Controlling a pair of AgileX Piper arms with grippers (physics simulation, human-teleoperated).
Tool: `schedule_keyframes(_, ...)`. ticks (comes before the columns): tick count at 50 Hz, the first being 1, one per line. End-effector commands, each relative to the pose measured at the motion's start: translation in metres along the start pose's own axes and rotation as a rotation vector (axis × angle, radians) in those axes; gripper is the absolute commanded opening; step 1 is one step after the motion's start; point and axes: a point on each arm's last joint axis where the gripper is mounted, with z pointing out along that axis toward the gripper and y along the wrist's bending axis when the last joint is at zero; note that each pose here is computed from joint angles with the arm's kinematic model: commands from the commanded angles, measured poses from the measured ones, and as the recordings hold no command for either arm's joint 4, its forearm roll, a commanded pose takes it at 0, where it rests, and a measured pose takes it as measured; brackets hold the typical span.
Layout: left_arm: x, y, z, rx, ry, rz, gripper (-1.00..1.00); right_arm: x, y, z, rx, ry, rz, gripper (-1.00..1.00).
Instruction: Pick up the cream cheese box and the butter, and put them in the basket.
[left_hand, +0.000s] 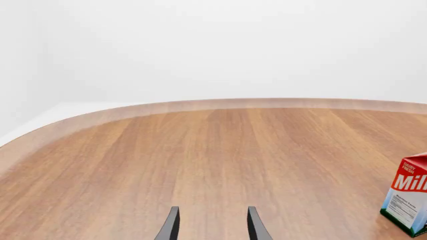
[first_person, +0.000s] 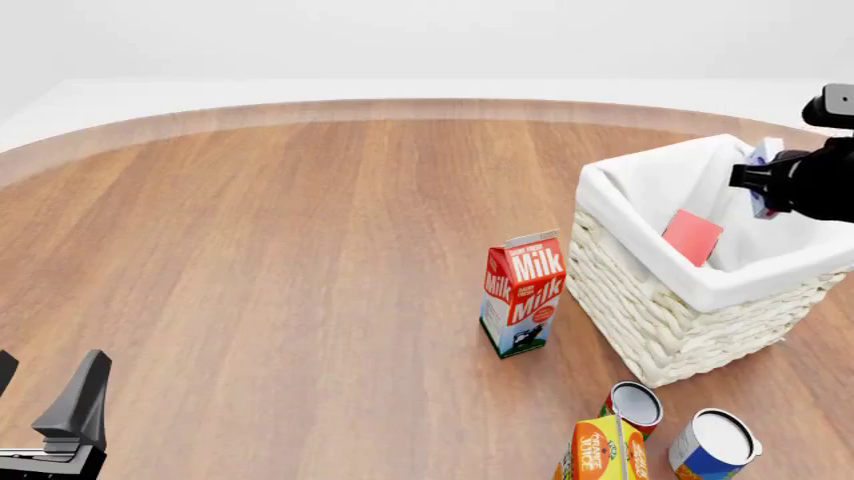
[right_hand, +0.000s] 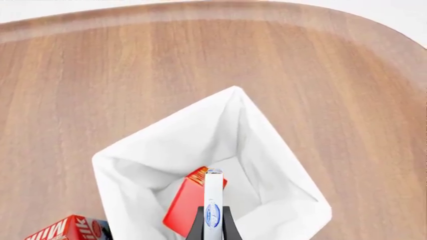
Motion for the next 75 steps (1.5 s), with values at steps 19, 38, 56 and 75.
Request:
schedule_keyframes(19, 0.0, 0.0, 0.0, 0.0, 0.0, 0.0, 1.0, -0.003, -0.009, 0.011, 0.027, -0.018, 0.03, -1.0)
schedule_keyframes(38, 0.0, 0.0, 0.0, 0.0, 0.0, 0.0, 1.0, 0.0, -0.013, 0.019, 0.037, -0.017, 0.042, -1.0)
schedule_keyframes(56, 0.0, 0.0, 0.0, 0.0, 0.0, 0.0, 1.0, 0.004, -0.015, 0.025, 0.045, -0.014, 0.051, -1.0)
schedule_keyframes(75, 0.0, 0.0, 0.0, 0.0, 0.0, 0.0, 1.0, 0.002, -0.013, 0.02, 0.037, -0.039, 0.039, 1.0)
